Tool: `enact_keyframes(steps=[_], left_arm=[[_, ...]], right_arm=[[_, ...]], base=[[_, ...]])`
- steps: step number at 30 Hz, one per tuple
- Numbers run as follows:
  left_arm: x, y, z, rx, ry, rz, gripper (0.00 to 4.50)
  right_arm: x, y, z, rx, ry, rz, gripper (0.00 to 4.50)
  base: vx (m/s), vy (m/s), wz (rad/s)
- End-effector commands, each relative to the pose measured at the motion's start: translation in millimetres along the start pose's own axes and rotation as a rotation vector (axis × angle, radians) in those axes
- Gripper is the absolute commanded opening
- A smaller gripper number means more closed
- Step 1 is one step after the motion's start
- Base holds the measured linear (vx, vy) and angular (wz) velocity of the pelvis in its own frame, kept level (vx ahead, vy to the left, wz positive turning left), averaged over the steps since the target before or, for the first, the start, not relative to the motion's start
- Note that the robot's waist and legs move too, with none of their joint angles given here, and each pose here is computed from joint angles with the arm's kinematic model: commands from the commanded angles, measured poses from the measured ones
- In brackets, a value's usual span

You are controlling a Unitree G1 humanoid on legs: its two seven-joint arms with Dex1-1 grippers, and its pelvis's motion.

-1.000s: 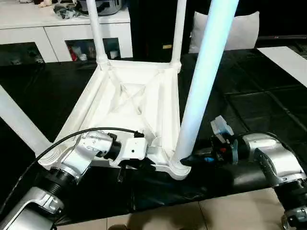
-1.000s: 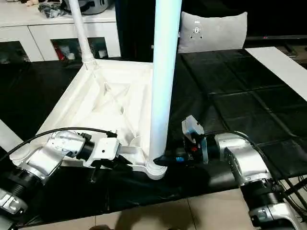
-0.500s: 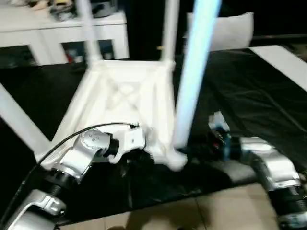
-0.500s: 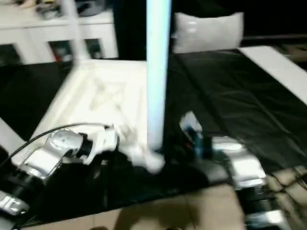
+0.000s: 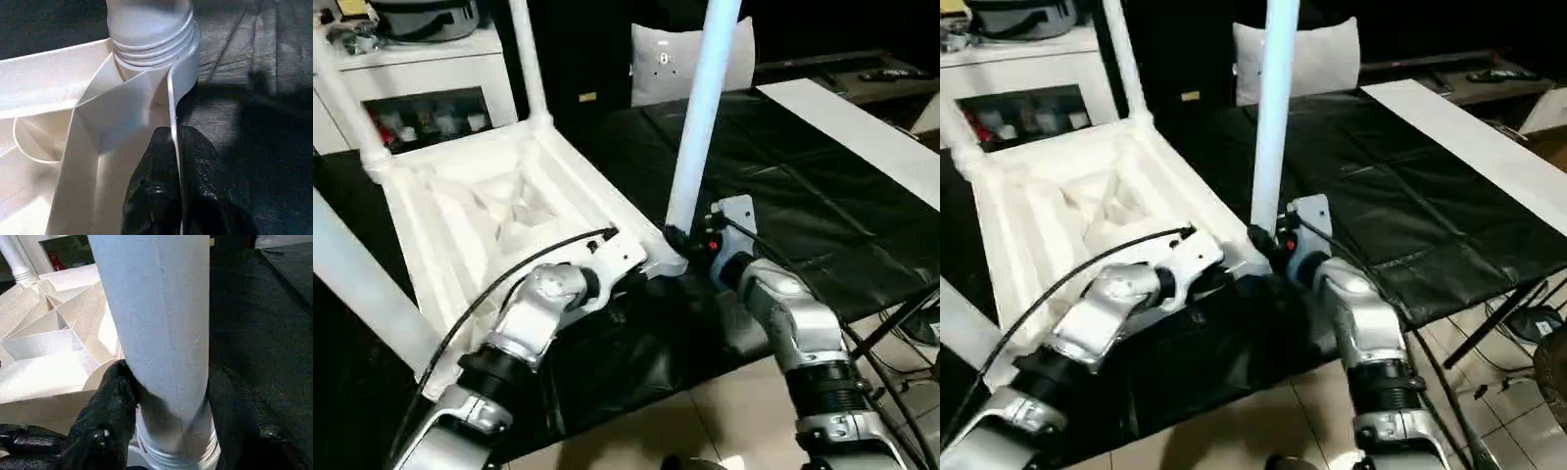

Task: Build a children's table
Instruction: Rotate leg to tighten

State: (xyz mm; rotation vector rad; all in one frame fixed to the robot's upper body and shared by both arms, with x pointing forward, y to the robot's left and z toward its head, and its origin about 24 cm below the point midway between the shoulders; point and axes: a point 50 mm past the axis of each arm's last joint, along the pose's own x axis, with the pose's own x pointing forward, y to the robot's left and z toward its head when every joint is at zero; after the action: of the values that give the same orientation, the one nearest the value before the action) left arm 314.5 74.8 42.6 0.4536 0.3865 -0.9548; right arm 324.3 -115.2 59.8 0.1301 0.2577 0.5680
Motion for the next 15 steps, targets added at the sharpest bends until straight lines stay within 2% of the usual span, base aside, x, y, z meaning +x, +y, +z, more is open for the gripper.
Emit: enact_keyframes(steps=[1, 3, 4, 5, 7, 8, 9, 15], left_arm=[[8, -16.4, 29.4, 0.106, -0.119, -0.101, 0.0], [5, -13.5, 25.6, 0.122, -0.111, -0.11, 0.0], [4, -12.6, 24.2, 0.13, -0.108, -0.114, 0.0], [0, -9.5, 18.9, 0.155, -0.096, -0.134, 0.0], [-1, -8.5, 17.2, 0.163, -0.091, -0.139, 0.0], [-7, -5.7, 11.0, 0.184, -0.081, -0.179, 0.0], [-8, -5.0, 9.9, 0.186, -0.078, -0.184, 0.0], [-23, -3.9, 0.4, 0.283, -0.094, -0.338, 0.0]], right_arm=[[0.1, 9.5, 0.5, -0.009, -0.011, 0.1, 2.61], [-6.2, 4.6, 0.1, -0.033, -0.013, 0.127, 2.75], [-8.6, 2.7, 0.1, -0.042, -0.013, 0.137, 2.99], [-18.0, -3.7, 0.5, -0.075, -0.018, 0.181, 3.02], [-21.0, -5.6, 0.6, -0.083, -0.018, 0.196, 3.06], [-33.1, -11.8, 1.1, -0.136, -0.01, 0.27, 3.23], [-35.2, -12.8, 1.2, -0.145, -0.007, 0.283, 3.36], [-60.6, -25.7, 6.9, -0.195, 0.081, 0.481, 3.88]], base=[[0.0, 0.0, 0.0], [0.0, 0.0, 0.0], [0.0, 0.0, 0.0], [0.0, 0.0, 0.0], [0.0, 0.0, 0.0], [0.0, 0.0, 0.0], [0.0, 0.0, 0.0], [0.0, 0.0, 0.0]])
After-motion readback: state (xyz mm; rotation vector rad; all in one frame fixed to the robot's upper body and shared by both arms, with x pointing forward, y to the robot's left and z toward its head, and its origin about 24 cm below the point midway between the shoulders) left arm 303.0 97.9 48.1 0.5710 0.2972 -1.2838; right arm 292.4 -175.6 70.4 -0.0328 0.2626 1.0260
